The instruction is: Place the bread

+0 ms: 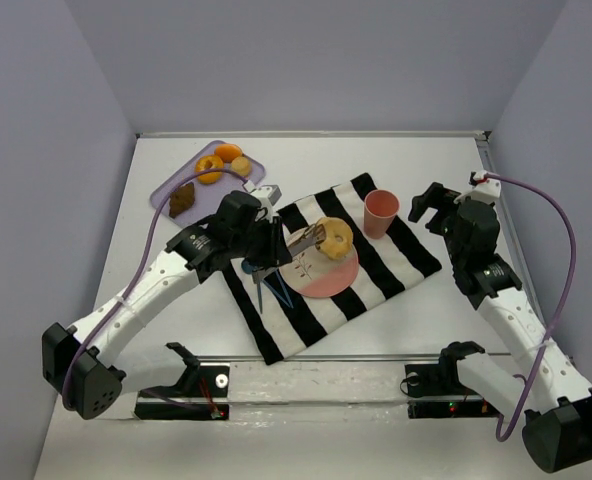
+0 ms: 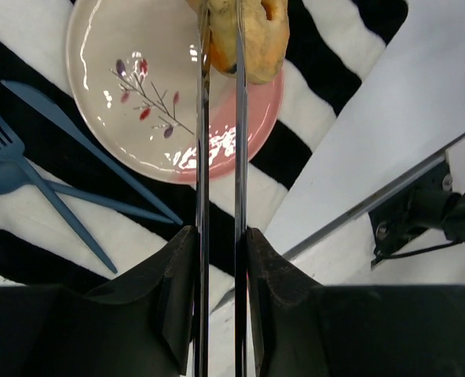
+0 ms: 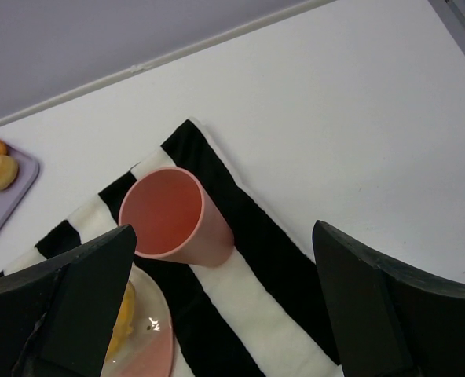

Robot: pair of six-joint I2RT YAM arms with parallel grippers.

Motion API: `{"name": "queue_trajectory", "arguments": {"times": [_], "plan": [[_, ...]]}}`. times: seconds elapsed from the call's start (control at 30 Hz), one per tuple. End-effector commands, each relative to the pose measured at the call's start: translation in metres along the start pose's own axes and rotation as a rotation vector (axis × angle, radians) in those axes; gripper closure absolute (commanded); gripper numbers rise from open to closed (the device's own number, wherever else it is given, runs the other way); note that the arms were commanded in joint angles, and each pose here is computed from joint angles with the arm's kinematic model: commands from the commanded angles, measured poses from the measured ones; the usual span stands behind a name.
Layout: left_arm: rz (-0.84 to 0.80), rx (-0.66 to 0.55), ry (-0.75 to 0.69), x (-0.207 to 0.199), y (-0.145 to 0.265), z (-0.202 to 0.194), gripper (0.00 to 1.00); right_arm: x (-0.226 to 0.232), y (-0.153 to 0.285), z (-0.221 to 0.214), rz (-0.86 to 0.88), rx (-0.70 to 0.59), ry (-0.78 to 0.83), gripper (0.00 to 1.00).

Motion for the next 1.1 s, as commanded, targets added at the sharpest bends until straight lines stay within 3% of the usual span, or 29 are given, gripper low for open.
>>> {"name": "queue_trajectory", "arguments": {"times": [0.0, 0.17, 0.37, 0.53, 0.67, 1.07], "plan": [[0.036, 0.057, -0.049, 0.004, 0.003, -0.011, 0.94, -0.001, 0.004, 0.013, 0.004, -0.077, -0.025, 0.0], [0.05, 0.117, -0.056, 0.011, 0.0, -0.023, 0.92, -0.001, 0.004, 0.013, 0.002, -0.077, -0.027, 0.0], [0.123, 0.157, -0.058, 0.022, -0.004, -0.03, 0.74, 0.0, 0.001, 0.013, 0.003, -0.07, -0.023, 0.0], [0.153, 0.156, -0.063, 0.024, -0.005, -0.028, 0.74, -0.002, 0.005, 0.013, 0.0, -0.081, -0.03, 0.0], [0.148, 0.15, -0.066, 0.022, -0.004, -0.026, 0.58, -0.002, 0.006, 0.014, 0.001, -0.086, -0.032, 0.01], [0.127, 0.108, -0.066, 0.01, 0.008, -0.016, 0.53, 0.0, 0.005, 0.014, 0.009, -0.081, -0.034, 0.01]]}}
Point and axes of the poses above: each gripper's point midway between its finger pads, its own y axis back along the fingers, its own x axis along the line the jaws close on, z = x × y, the point moved 8 cm from there along y, back along the fingers, and after that the axes turned 13 degrees about y, right-handed, at the moved point
